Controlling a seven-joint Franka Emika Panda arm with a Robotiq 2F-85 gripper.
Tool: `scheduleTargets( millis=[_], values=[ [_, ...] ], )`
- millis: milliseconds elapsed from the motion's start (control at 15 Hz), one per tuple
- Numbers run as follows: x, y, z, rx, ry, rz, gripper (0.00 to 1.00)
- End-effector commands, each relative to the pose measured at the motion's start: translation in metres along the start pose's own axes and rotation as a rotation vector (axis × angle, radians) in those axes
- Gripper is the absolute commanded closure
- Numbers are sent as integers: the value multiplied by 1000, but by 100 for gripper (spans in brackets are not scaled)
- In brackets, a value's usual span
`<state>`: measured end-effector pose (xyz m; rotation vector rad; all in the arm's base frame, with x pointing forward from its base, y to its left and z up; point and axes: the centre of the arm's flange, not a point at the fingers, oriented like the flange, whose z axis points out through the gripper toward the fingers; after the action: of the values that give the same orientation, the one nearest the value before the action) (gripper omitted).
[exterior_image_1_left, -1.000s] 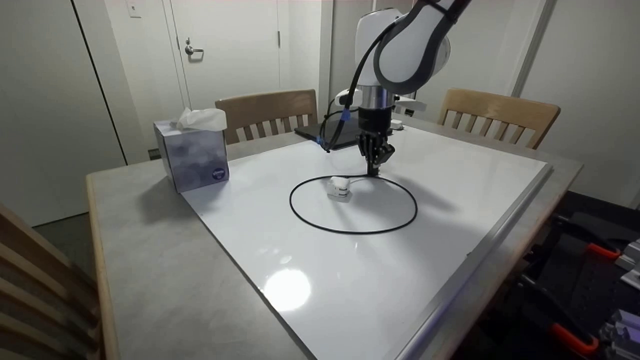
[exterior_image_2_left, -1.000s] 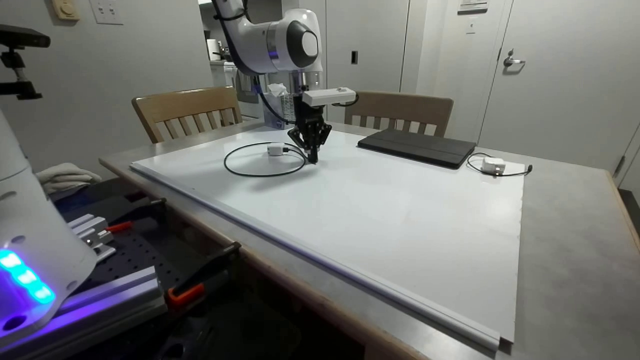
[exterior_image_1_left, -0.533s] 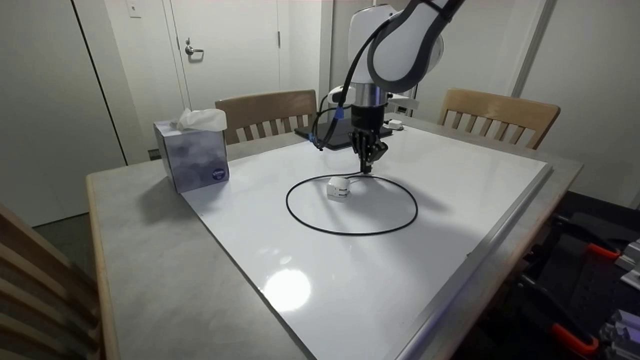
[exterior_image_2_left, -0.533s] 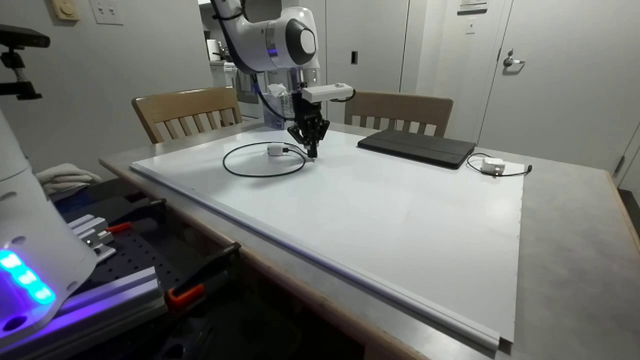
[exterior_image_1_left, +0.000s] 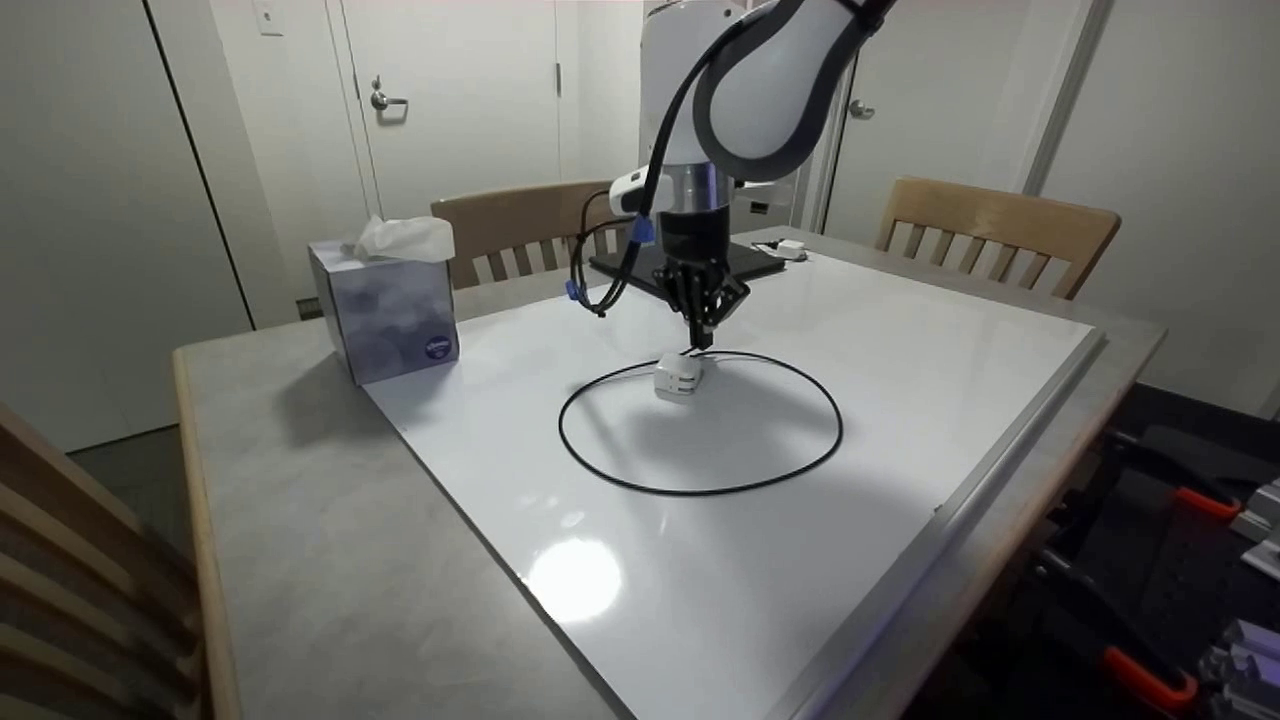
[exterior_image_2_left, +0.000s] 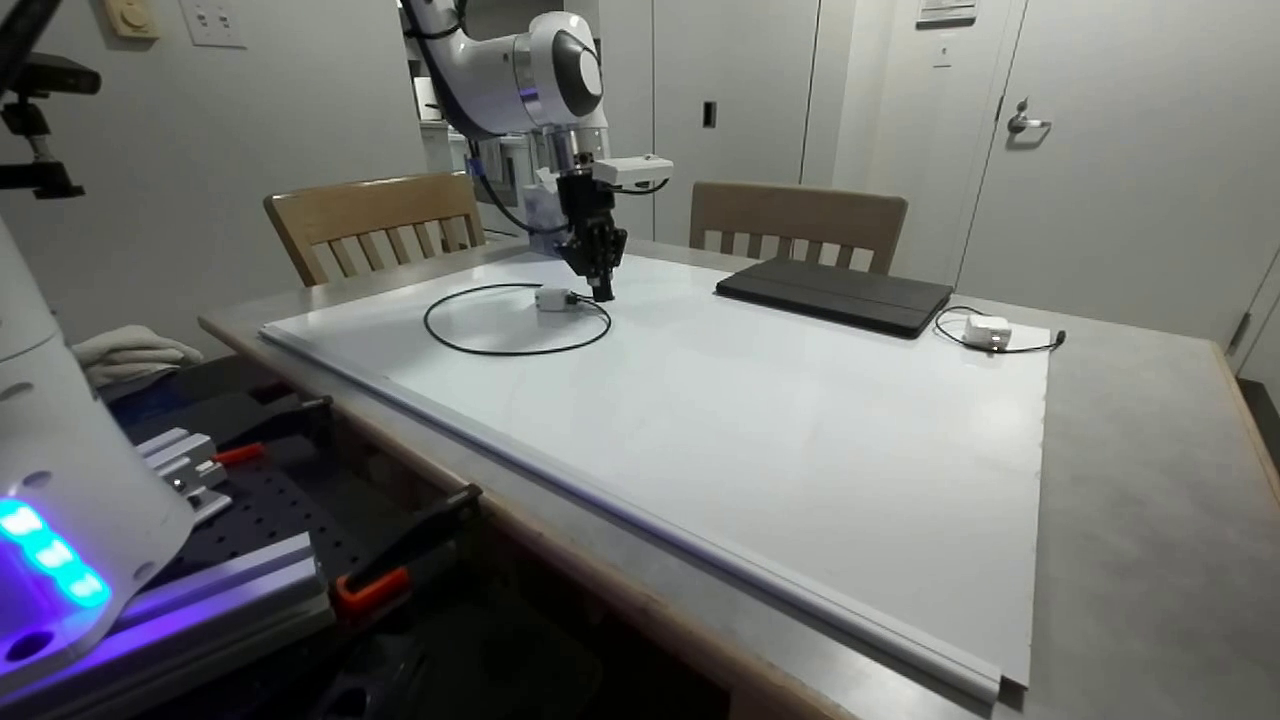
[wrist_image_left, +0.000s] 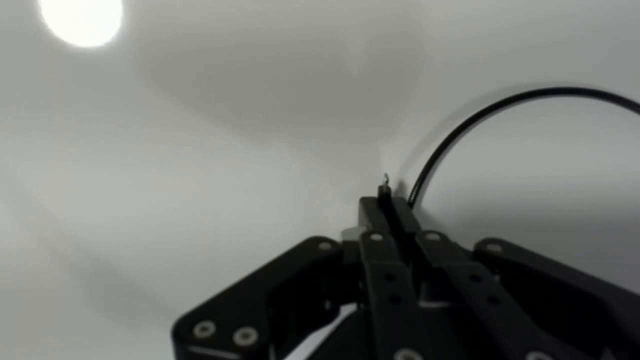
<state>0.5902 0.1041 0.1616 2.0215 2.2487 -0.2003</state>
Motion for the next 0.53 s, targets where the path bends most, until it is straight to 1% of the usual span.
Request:
scheduleTargets(
  millis=[0,67,267,400,467],
  values=[
    [-1,0,0,0,-1,2,92],
    [-3,0,1,1,-3,5,98],
    [0,2,-1,-66,-13,-37,98],
    [4,6,-3,-95,5,-115,98],
    [8,7,-5,-106,29,-166,98]
  ],
)
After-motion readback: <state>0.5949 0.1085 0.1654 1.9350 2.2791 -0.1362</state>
